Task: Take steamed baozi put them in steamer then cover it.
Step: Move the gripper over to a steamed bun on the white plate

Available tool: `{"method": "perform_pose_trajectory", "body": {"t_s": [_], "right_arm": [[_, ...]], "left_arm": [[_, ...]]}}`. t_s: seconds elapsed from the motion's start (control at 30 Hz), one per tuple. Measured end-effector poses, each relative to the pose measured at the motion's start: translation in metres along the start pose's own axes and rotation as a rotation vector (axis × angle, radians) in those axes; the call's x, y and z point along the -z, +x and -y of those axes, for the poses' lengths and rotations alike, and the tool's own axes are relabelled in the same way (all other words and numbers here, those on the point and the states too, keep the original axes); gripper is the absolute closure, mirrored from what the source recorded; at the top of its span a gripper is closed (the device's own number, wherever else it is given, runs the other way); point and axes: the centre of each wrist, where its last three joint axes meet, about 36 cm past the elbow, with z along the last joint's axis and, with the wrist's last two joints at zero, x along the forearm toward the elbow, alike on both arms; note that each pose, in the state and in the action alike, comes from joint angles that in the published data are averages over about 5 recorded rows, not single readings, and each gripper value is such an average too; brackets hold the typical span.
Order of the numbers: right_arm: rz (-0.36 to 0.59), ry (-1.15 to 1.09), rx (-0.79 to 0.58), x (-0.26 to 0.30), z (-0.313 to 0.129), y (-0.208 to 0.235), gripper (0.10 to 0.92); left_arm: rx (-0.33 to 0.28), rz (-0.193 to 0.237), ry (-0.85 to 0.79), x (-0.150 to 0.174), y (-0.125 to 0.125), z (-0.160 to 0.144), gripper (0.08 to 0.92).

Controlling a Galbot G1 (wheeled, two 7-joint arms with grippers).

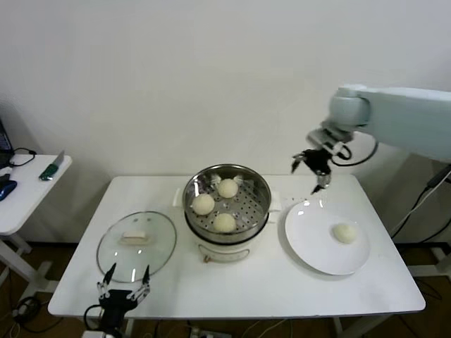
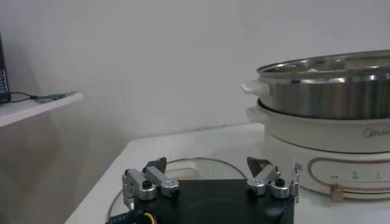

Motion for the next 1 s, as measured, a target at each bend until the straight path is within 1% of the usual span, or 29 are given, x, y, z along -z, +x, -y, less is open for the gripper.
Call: {"method": "perform_pose_trajectory", "body": {"t_s": [0.17,0.33,0.63,1.0], "right_arm": [[-0.029,-0.115,0.007,-0.049,-0.038,-0.025,0.2],[-0.054,-0.184,0.024,-0.075,-0.062,-0.058,0.2],[-0.106,-0.237,0.038,-0.092,-0.082,-0.111,0.2],[-0.146,-0.269,0.063,-0.1,-0.093,-0.16,0.2]], "left_arm": [[-0.005,-0.003,0.002,-0.001,0.0,0.003,0.177],[-0.007,-0.006,-0.001,-0.002,0.001,0.005,0.177],[-0.002,-0.018,-0.005,-0.005,0.006,0.004,0.177],[0.003,-0.026,-0.005,-0.008,0.007,0.004,0.177]]}}
